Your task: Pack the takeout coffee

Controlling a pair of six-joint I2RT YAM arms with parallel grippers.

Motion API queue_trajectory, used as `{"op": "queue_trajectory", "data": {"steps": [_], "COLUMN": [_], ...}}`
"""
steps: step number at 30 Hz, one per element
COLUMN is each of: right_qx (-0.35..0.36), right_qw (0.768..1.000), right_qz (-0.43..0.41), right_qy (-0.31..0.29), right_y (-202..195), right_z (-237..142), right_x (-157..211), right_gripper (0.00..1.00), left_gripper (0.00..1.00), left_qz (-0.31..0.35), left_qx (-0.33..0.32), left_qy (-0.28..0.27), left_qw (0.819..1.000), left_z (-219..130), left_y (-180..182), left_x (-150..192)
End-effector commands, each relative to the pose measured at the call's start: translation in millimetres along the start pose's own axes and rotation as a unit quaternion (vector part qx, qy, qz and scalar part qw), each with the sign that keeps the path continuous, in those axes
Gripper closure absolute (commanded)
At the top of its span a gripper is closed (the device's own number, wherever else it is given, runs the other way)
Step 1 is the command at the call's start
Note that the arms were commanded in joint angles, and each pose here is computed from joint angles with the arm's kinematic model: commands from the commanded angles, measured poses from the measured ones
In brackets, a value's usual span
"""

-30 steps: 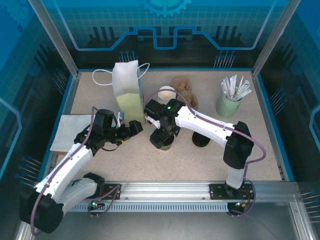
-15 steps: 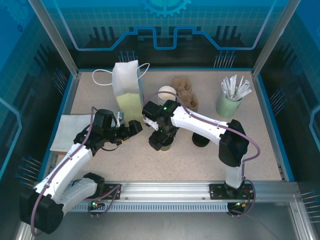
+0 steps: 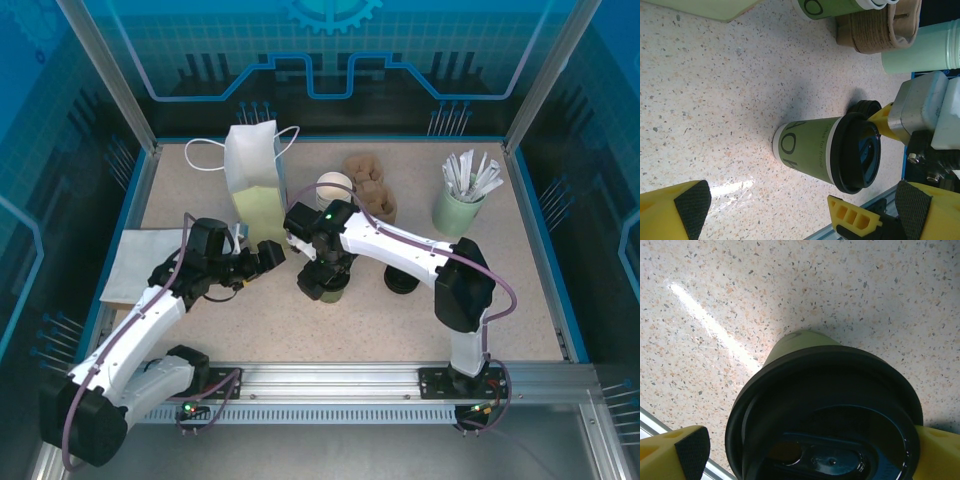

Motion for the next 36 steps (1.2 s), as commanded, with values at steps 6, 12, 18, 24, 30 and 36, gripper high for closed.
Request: {"op": "queue_trajectory", "data": {"steps": [6, 12, 18, 24, 30, 36], "right_qx": [0.002, 0.008, 0.009, 0.008, 0.003, 0.0], "right_qw": [1.0, 1.0, 1.0, 1.0, 1.0, 1.0], "right_qz": [-0.006, -0.002, -0.001, 0.003, 0.002, 0.003], "right_qy": [-0.023, -0.022, -0.008, 0.0, 0.013, 0.022], "right_y": [0.7, -1.1, -1.9, -5.3, -4.5, -4.5], "right_z": [-25.0, -27.5, -17.0, -7.7, 2.4, 12.2], "right_x": [-0.7, 3.6, 5.1, 4.5, 6.2, 8.3], "right_gripper": [0.0, 0.0, 0.0, 0.0, 0.0, 0.0], "left_gripper": [0.02, 0.01, 0.01, 0.01, 0.01, 0.01], "left_qz": [0.006, 0.006, 0.005, 0.004, 0.003, 0.002], "left_qx": [-0.004, -0.004, -0.005, -0.004, -0.005, -0.006], "left_qy": [0.0, 0.0, 0.002, 0.002, 0.004, 0.005], "left_qw": [1.0, 1.0, 1.0, 1.0, 1.0, 1.0], "left_z": [-1.3, -0.9, 0.0, -0.1, 0.5, 1.0], "left_y": [-0.4, -0.1, 0.9, 1.0, 2.8, 4.2], "left_x": [-3.3, -3.2, -2.8, -2.4, -1.2, -0.4]}}
Point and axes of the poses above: each hand's point on the last joint's axis, 136 mm out from that joint toward the fingers, its own z axis out along the fingers, its own y axis along the line the jaws close on, x = y × z, the point moved 4 cm from there along -z, back along the fingers, and after that the axes turned 8 degrees about -z, right-handed, at the moved point
